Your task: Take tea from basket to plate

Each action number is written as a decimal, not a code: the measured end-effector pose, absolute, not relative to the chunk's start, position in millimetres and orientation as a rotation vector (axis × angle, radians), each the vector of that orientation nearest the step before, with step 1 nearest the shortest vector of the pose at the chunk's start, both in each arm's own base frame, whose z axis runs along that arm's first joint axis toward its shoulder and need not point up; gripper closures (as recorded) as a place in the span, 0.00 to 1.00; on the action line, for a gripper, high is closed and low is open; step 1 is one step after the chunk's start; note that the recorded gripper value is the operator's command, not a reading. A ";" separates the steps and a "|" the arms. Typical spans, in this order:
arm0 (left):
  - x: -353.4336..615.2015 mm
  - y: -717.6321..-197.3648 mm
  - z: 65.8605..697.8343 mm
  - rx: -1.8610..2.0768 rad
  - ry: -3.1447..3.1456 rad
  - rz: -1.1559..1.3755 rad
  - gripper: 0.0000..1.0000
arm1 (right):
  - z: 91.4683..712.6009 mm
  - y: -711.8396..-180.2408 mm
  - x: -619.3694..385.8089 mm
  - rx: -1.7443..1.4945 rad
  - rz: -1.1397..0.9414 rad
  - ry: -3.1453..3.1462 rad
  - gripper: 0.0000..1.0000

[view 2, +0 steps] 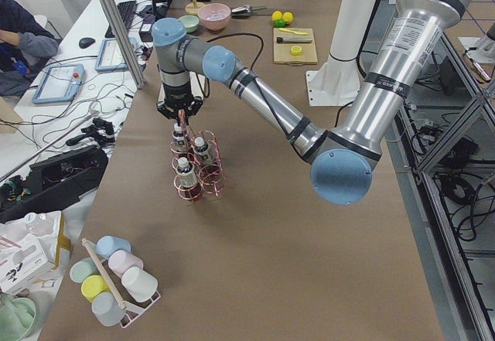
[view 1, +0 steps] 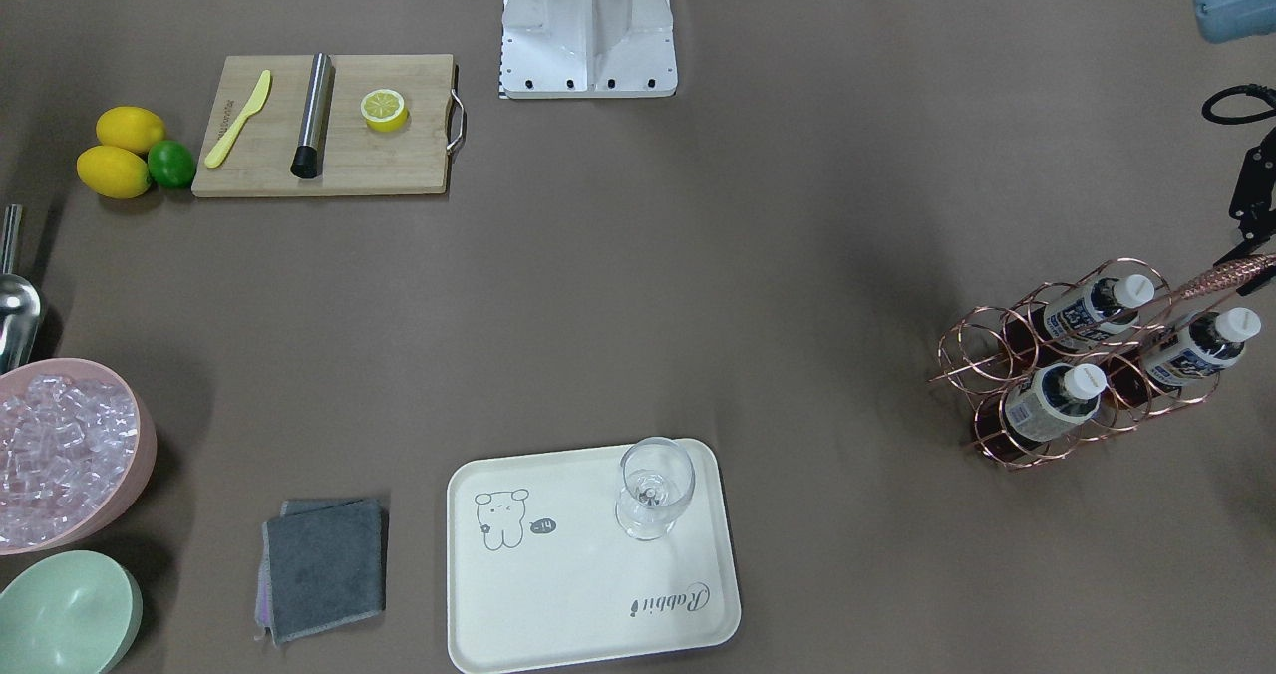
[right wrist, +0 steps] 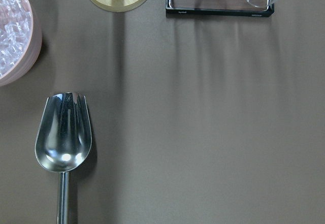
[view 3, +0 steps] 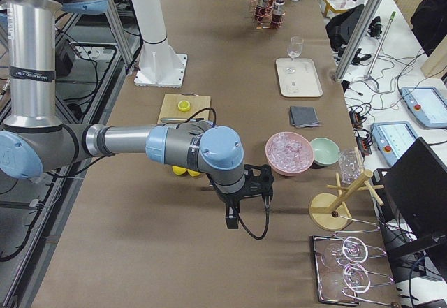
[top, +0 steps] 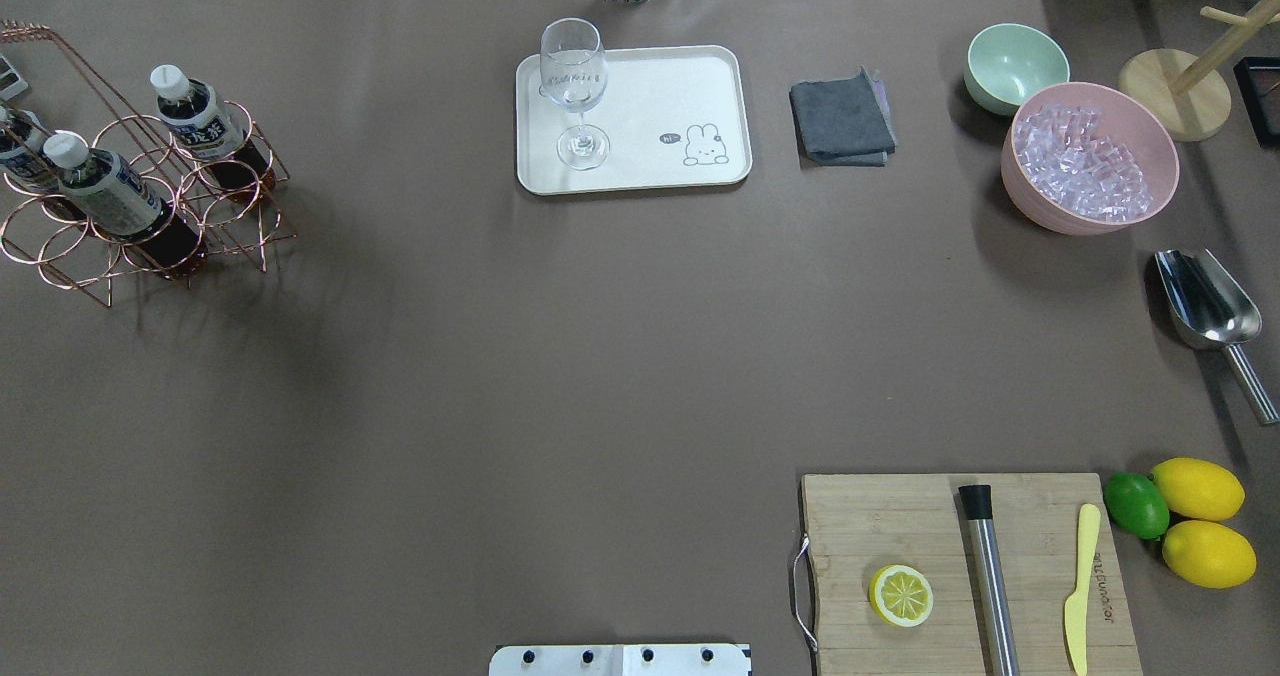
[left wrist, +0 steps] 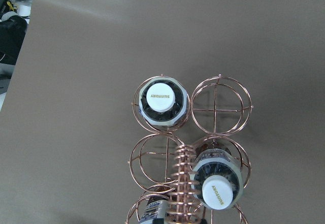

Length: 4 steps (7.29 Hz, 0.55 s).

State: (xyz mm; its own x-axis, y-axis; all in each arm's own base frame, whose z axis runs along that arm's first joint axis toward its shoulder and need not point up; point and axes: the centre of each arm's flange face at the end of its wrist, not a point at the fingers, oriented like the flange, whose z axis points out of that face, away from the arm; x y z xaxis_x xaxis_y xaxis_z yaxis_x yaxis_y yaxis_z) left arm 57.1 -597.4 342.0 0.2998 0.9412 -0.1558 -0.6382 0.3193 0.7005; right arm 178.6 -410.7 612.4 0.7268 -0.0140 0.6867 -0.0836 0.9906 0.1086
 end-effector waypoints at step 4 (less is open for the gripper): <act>86.7 -579.1 273.7 0.626 0.668 1.182 1.00 | 609.1 -409.7 180.1 0.143 0.039 -0.754 0.00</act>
State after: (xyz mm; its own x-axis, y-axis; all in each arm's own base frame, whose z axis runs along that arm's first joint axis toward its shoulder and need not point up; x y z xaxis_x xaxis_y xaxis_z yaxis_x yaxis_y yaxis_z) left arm 86.7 -579.1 273.7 0.2373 0.9614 -0.1395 -0.6155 0.2599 0.7441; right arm 180.1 -409.7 609.1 0.7290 -0.0157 0.6843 -0.0867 0.9896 0.1151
